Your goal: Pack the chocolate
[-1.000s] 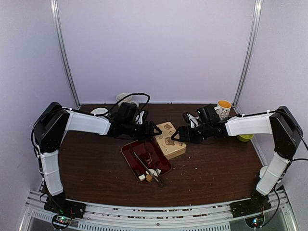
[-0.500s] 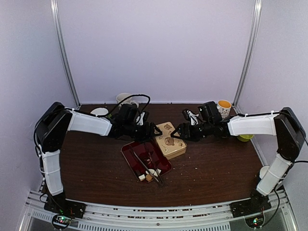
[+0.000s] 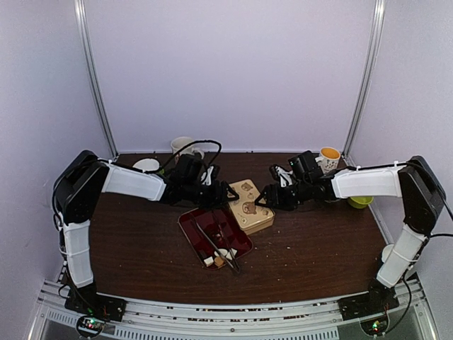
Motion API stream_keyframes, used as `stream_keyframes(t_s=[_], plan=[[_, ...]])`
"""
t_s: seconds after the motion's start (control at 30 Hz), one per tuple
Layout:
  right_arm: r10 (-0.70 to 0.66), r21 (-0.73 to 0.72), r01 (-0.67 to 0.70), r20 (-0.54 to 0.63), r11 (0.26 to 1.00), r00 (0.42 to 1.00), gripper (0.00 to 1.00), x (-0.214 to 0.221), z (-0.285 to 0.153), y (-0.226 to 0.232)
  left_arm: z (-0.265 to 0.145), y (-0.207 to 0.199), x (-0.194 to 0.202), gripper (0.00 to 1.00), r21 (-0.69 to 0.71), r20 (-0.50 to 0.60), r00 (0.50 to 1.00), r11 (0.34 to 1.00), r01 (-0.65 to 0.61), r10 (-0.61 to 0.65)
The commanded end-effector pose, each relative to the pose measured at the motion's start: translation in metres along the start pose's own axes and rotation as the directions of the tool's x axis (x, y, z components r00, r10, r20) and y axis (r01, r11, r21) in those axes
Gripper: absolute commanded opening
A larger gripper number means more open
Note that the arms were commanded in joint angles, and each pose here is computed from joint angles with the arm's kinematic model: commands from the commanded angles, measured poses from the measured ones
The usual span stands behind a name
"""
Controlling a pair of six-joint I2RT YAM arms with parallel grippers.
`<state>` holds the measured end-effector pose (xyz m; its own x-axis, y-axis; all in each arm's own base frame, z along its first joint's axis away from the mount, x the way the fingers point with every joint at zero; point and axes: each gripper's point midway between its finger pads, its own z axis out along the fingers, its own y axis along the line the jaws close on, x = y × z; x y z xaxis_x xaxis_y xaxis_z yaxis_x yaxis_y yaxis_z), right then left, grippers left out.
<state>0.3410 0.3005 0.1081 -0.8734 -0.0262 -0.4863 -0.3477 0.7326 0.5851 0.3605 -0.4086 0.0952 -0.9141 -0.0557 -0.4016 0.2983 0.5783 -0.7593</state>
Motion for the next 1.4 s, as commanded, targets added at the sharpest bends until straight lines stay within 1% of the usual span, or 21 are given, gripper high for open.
stream_keyframes(t_s=[0.0, 0.3, 0.37, 0.47, 0.53, 0.73, 0.9, 0.97, 1.03, 1.1, 1.2, 1.37], plan=[[-0.014, 0.055, 0.014, 0.008, 0.998, 1.000, 0.65, -0.006, 0.004, -0.008, 0.005, -0.004, 0.001, 0.65, 0.030, 0.003, 1.000, 1.000, -0.003, 0.003], [-0.010, 0.089, 0.011, -0.015, 0.996, 1.000, 0.64, 0.000, 0.011, -0.017, 0.008, 0.010, 0.008, 0.66, -0.024, -0.001, 1.000, 1.000, 0.015, -0.015], [-0.009, 0.082, 0.011, -0.021, 0.997, 1.000, 0.63, 0.001, 0.012, -0.017, 0.010, 0.010, 0.009, 0.66, -0.019, -0.007, 1.000, 1.000, 0.015, -0.015], [-0.004, 0.051, 0.006, -0.037, 0.999, 0.999, 0.59, 0.004, 0.017, -0.013, 0.014, 0.010, 0.011, 0.66, -0.011, -0.015, 1.000, 1.000, 0.023, -0.023], [0.002, 0.032, -0.001, -0.037, 0.999, 0.999, 0.58, 0.004, 0.019, -0.011, 0.015, 0.010, 0.012, 0.65, -0.006, -0.017, 0.999, 1.000, 0.027, -0.027], [0.030, -0.050, -0.031, -0.017, 0.998, 0.999, 0.56, -0.001, 0.024, 0.001, 0.016, 0.004, 0.010, 0.57, 0.014, -0.022, 1.000, 1.000, 0.018, -0.017], [0.067, -0.146, -0.065, 0.012, 0.987, 0.998, 0.50, -0.009, 0.020, 0.019, 0.014, -0.005, 0.008, 0.51, 0.046, -0.019, 1.000, 0.999, 0.016, -0.015], [0.073, -0.171, -0.068, 0.021, 0.983, 0.997, 0.48, -0.012, 0.017, 0.024, 0.010, -0.010, 0.006, 0.46, 0.055, -0.011, 1.000, 0.998, 0.009, -0.008], [0.082, -0.209, -0.074, 0.028, 0.975, 0.996, 0.46, -0.014, 0.015, 0.031, 0.006, -0.013, 0.004, 0.38, 0.059, -0.003, 1.000, 0.998, -0.003, 0.004], [0.095, -0.257, -0.084, 0.030, 0.963, 0.995, 0.43, -0.014, 0.012, 0.039, 0.002, -0.017, 0.002, 0.34, 0.062, 0.003, 1.000, 0.998, -0.011, 0.011], [0.111, -0.299, -0.089, 0.056, 0.950, 0.992, 0.40, -0.019, 0.004, 0.048, -0.007, -0.023, 0.000, 0.33, 0.067, 0.020, 1.000, 0.997, -0.025, 0.023], [0.112, -0.328, -0.079, 0.085, 0.942, 0.990, 0.35, -0.024, -0.009, 0.058, -0.020, -0.029, 0.001, 0.33, 0.067, 0.036, 0.998, 0.997, -0.047, 0.045]])
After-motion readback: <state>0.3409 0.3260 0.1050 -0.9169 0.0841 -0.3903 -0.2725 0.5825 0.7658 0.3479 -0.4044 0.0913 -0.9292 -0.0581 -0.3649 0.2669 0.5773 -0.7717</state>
